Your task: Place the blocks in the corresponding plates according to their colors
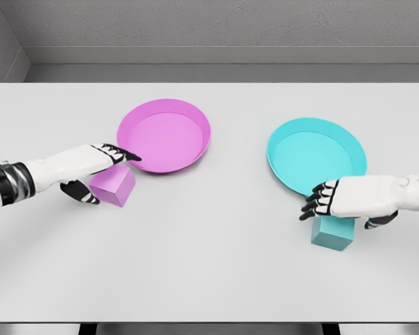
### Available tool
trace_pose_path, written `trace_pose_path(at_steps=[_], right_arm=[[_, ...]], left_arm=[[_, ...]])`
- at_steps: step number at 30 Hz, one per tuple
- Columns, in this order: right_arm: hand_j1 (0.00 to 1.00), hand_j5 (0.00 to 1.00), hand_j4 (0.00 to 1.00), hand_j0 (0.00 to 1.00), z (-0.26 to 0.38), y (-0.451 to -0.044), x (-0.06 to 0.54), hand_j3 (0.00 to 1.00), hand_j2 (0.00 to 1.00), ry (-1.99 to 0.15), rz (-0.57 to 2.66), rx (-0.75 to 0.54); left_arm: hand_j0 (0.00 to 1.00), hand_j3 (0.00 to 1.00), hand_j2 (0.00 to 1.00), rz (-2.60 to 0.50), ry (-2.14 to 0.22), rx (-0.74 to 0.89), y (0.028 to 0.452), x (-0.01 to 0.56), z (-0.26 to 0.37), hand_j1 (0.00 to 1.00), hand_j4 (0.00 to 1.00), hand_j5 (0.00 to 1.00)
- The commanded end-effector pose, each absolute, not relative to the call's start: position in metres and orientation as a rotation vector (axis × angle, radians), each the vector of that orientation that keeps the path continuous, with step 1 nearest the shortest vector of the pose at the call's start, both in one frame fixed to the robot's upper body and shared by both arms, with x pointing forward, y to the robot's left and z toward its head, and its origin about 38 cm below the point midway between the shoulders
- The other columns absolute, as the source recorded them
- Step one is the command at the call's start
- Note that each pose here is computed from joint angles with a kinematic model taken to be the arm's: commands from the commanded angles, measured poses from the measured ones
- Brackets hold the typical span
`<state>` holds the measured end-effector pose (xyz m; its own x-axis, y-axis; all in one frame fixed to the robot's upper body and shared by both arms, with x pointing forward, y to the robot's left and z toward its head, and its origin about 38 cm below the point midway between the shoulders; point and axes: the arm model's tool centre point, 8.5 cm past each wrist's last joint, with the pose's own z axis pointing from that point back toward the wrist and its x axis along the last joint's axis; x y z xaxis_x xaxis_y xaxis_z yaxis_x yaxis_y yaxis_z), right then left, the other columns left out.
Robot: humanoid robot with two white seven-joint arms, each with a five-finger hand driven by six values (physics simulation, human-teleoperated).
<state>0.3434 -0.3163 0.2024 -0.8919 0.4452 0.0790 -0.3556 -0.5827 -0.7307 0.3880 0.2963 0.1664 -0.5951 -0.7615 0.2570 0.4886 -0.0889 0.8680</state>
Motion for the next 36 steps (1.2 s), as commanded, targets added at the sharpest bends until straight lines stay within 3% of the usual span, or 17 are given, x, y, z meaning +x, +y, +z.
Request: trace_pose_path(at_steps=[1, 12, 14, 16, 21, 25, 29, 36], right_arm=[[1.00, 1.00, 1.00, 1.00, 0.199, -0.316, 0.341, 1.00, 1.00, -1.088, 2.446, -0.137], [0.99, 0.99, 0.99, 0.99, 0.195, -0.314, 0.341, 0.99, 0.99, -1.080, 2.453, -0.122], [0.91, 0.91, 0.91, 0.91, 0.193, -0.313, 0.340, 0.91, 0.91, -1.075, 2.455, -0.113], [0.91, 0.91, 0.91, 0.91, 0.191, -0.309, 0.340, 0.91, 0.91, -1.084, 2.457, -0.100], [0.84, 0.84, 0.84, 0.84, 0.194, -0.308, 0.342, 0.84, 0.84, -1.093, 2.454, -0.112], [0.67, 0.67, 0.67, 0.67, 0.198, -0.309, 0.344, 0.67, 0.67, -1.103, 2.451, -0.131], [0.63, 0.63, 0.63, 0.63, 0.198, -0.309, 0.344, 0.63, 0.63, -1.102, 2.452, -0.129], [0.62, 0.62, 0.62, 0.62, 0.207, -0.316, 0.352, 0.62, 0.62, -1.119, 2.420, -0.171]], left_arm=[[0.99, 0.99, 0.99, -1.817, -1.293, 0.330, 0.296, 0.388, 0.165, 0.99, 0.99, 0.99], [0.86, 0.86, 0.86, -1.826, -1.293, 0.335, 0.295, 0.388, 0.165, 0.86, 0.86, 0.86], [0.84, 0.84, 0.84, -1.828, -1.291, 0.332, 0.295, 0.387, 0.165, 0.84, 0.84, 0.84], [0.83, 0.83, 0.83, -1.828, -1.291, 0.332, 0.295, 0.387, 0.165, 0.83, 0.83, 0.83], [0.69, 0.69, 0.69, -1.836, -1.288, 0.325, 0.294, 0.386, 0.164, 0.69, 0.69, 0.69], [0.60, 0.60, 0.60, -1.843, -1.292, 0.318, 0.293, 0.385, 0.165, 0.60, 0.60, 0.60], [0.51, 0.51, 0.51, -1.850, -1.298, 0.310, 0.292, 0.385, 0.165, 0.51, 0.51, 0.51], [0.47, 0.47, 0.47, -1.863, -1.323, 0.309, 0.291, 0.386, 0.172, 0.47, 0.47, 0.47]])
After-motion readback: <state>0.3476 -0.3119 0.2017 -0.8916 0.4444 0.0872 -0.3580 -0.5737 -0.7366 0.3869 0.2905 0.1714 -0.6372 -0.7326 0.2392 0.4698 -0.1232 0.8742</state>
